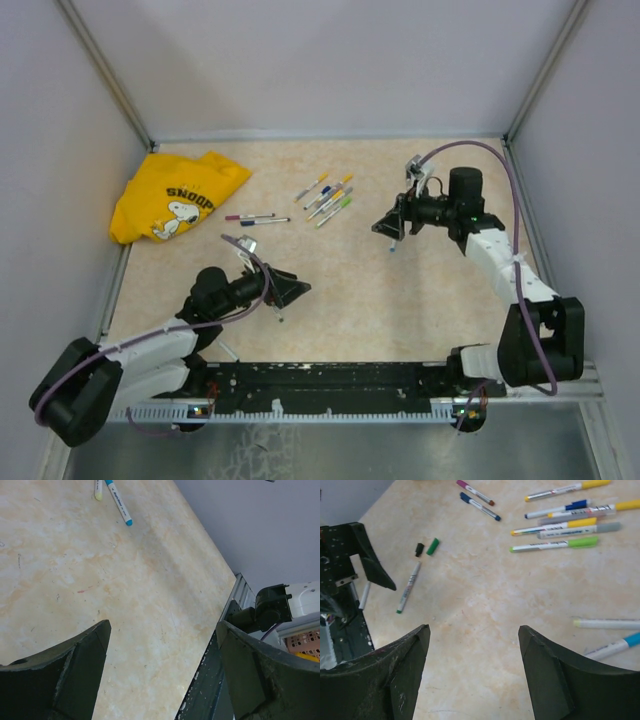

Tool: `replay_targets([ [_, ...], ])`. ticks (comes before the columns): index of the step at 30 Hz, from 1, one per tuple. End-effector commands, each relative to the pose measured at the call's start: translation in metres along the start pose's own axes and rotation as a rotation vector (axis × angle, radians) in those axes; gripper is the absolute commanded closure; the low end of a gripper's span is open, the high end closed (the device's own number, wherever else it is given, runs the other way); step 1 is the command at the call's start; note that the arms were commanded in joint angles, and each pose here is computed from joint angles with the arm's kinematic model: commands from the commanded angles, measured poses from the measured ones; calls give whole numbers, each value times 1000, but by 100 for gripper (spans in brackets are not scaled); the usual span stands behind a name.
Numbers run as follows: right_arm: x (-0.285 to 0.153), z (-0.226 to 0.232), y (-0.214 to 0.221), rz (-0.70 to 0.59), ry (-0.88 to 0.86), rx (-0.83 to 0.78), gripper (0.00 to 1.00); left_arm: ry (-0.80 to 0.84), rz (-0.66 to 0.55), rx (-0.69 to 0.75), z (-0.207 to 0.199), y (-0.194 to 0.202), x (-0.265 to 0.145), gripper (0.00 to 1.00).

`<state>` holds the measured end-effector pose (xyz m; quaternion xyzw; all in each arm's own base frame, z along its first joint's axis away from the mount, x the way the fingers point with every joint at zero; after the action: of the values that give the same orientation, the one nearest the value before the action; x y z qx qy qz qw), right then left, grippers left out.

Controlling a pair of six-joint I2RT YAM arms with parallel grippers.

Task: Open the pen caps
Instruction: Pick up the pen from the center of the board.

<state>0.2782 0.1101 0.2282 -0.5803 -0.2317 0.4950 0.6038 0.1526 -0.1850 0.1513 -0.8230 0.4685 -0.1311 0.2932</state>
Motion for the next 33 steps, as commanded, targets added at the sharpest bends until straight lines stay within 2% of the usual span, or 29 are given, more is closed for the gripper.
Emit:
replay_targets([
  [1, -7, -28, -5, 51, 143, -28, 28, 76, -46, 22, -6, -4, 5, 9],
  [8, -18, -62, 3, 109, 474, 21, 28, 42, -102, 39, 0, -4, -2, 8],
  [15, -23, -94, 17, 133, 799, 176, 28, -4, -141, 72, 3, -7, -8, 7],
  [23, 1, -102, 38, 214, 780, 245, 32, -43, -163, 94, 6, -8, -12, 7],
  [30, 27, -105, 48, 268, 822, 231, 35, -185, -193, 123, 17, -13, -18, 7],
  [33, 40, -111, 59, 326, 842, 264, 42, -213, -208, 135, 18, -15, -22, 7],
])
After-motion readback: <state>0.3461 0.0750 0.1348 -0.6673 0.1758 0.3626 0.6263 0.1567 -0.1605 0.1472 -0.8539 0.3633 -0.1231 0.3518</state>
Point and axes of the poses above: each gripper's point midway between its finger pads, its own x axis out along the fingers, its own z axis along the line the jaws close on, y = z × x, the point moved 8 cm from there along -x, back along the fingers, and after that the axes turned 11 degrees about -x, right-handed, at the moved point
